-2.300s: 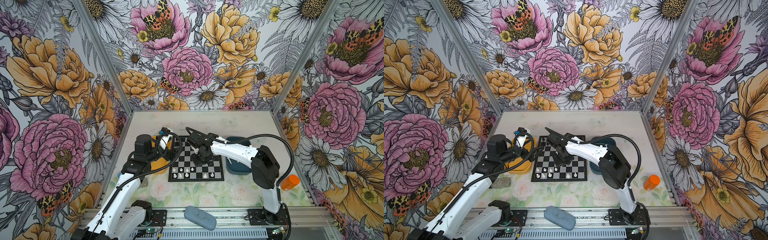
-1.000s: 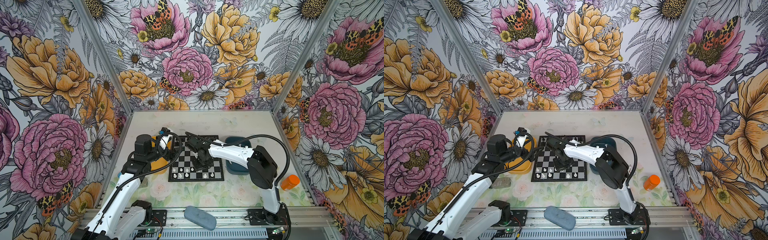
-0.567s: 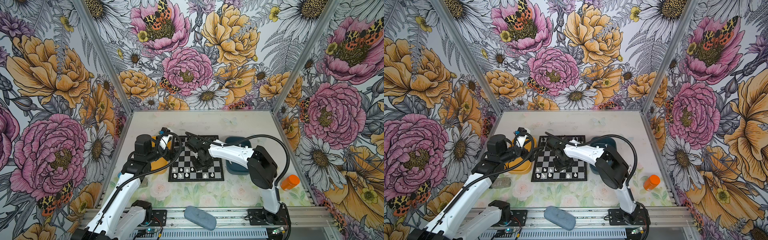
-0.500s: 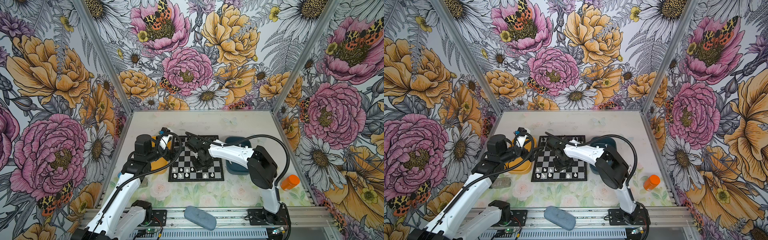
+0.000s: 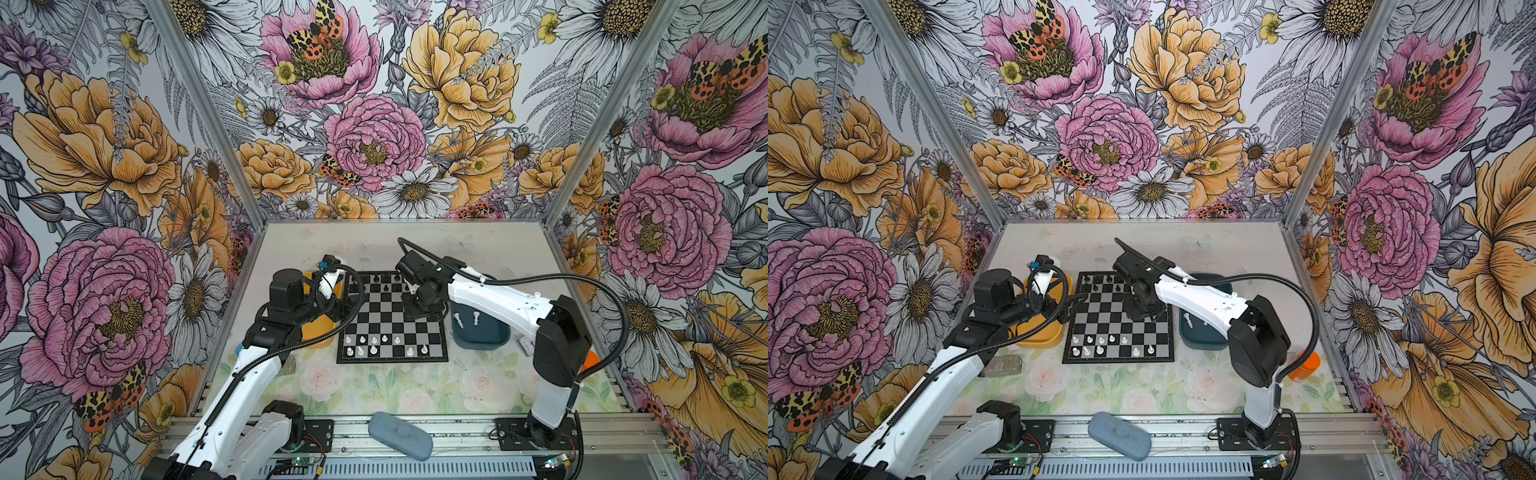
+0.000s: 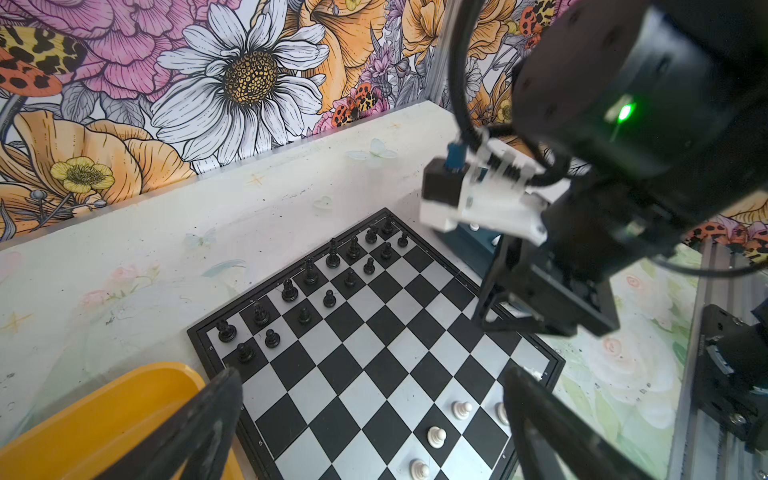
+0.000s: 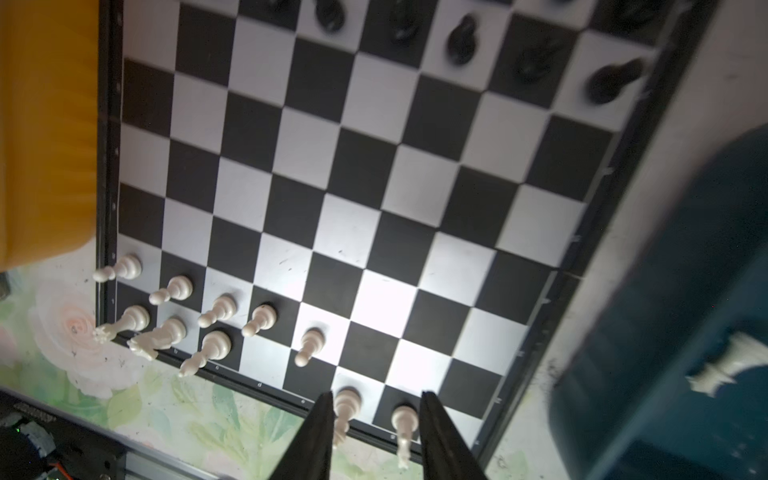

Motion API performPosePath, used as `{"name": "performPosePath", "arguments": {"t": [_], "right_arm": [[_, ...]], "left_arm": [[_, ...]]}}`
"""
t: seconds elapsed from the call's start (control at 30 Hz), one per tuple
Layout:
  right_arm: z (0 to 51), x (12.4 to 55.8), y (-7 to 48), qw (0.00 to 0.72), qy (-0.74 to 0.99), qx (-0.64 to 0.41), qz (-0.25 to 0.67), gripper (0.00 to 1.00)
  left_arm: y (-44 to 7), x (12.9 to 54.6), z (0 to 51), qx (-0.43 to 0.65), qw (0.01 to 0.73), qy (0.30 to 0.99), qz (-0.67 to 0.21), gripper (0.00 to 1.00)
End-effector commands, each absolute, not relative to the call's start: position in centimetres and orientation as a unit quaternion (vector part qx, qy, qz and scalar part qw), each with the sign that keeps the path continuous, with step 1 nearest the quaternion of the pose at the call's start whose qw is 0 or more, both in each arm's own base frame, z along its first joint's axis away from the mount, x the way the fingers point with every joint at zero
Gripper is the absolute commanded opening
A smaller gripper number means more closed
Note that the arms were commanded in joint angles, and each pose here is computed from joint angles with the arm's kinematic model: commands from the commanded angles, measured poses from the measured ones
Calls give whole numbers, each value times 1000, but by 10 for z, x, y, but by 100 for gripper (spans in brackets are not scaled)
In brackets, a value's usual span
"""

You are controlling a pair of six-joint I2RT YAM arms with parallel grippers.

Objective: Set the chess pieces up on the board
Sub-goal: 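Return the right gripper over the teal tray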

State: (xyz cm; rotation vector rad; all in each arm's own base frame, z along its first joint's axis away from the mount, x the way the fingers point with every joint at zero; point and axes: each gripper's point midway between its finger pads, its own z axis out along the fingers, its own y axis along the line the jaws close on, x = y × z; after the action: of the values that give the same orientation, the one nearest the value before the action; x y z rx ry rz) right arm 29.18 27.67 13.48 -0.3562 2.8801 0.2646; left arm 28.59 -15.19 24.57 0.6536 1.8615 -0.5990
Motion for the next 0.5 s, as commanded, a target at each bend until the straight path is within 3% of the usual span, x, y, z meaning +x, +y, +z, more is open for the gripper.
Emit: {"name": "performPosePath", "arguments": {"t": [0.0,0.33,0.47], "right_arm": [[154,311,219,156,984,-80,42,35],[119,336,120,121,992,-27,-36,23],[104,347,98,114,992,-9,-52,22]], "left_arm": [[-155,286,252,283,525,763,-251,99],[-155,291,246,279,514,771,-252,99],[-154,293,245,276,513,774,-248,99]]}}
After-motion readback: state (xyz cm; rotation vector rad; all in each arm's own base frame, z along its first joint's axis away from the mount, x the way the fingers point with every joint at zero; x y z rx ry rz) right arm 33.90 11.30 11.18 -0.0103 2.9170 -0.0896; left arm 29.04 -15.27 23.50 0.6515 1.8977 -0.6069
